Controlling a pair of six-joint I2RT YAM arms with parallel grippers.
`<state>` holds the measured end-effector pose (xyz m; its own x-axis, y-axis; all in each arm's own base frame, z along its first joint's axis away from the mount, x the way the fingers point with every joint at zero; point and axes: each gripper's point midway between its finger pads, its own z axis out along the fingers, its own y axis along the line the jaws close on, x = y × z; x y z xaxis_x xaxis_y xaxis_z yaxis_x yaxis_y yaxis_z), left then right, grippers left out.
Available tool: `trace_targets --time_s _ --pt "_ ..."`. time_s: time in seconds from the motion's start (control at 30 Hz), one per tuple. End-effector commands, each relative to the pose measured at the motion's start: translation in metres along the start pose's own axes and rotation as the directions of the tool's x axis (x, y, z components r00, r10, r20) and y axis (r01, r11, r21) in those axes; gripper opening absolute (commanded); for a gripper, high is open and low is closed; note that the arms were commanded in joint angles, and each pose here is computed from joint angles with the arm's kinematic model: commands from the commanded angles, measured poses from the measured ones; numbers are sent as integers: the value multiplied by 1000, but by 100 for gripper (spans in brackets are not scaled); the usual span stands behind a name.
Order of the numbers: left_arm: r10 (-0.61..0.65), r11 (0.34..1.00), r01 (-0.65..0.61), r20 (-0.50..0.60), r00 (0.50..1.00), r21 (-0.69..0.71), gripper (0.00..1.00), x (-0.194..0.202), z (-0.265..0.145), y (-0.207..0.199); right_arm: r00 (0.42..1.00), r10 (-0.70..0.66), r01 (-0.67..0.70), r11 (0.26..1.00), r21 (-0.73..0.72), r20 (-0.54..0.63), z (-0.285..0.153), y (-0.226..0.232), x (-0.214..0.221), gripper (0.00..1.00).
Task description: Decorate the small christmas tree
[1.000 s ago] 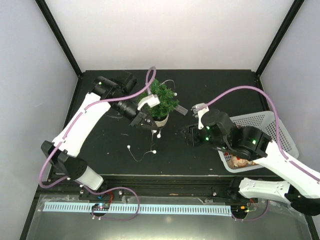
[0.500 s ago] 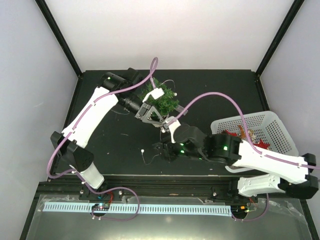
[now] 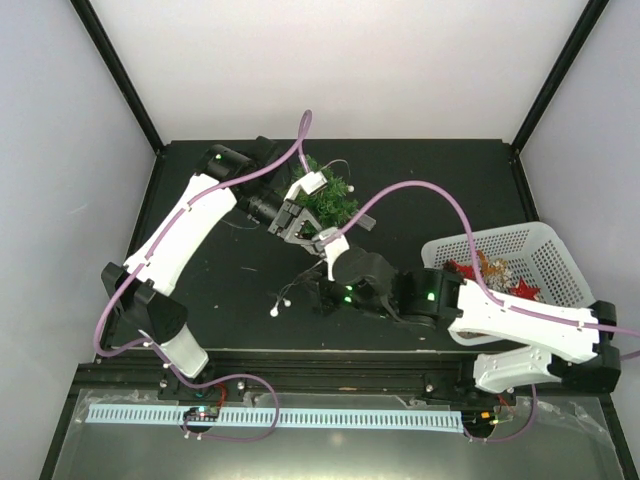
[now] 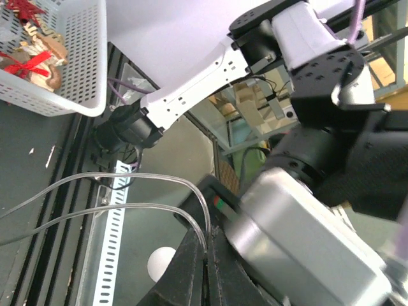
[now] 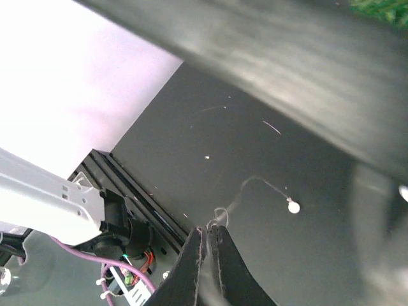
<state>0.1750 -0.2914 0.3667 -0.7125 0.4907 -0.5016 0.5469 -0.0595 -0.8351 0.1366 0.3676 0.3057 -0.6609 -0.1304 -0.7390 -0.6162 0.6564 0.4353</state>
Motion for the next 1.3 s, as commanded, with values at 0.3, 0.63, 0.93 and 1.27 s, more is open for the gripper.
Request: trace_targets --time_s 0.3,0.63,0.93,1.27 --pt "14 996 -17 31 999 91 2 -4 -1 -24 983 132 -141 988 60 125 -70 -39 -13 1" --pt "11 996 -14 28 1000 83 2 -4 -1 -19 981 139 -142 990 11 133 -87 -34 -18 1" --pt "11 998 -12 24 1000 64 9 -5 0 -13 988 109 -106 994 -31 109 -84 -17 -24 1" --pt "10 1000 -10 11 1000 29 40 -2 1 -4 948 153 -133 987 -91 280 -148 -20 -66 1"
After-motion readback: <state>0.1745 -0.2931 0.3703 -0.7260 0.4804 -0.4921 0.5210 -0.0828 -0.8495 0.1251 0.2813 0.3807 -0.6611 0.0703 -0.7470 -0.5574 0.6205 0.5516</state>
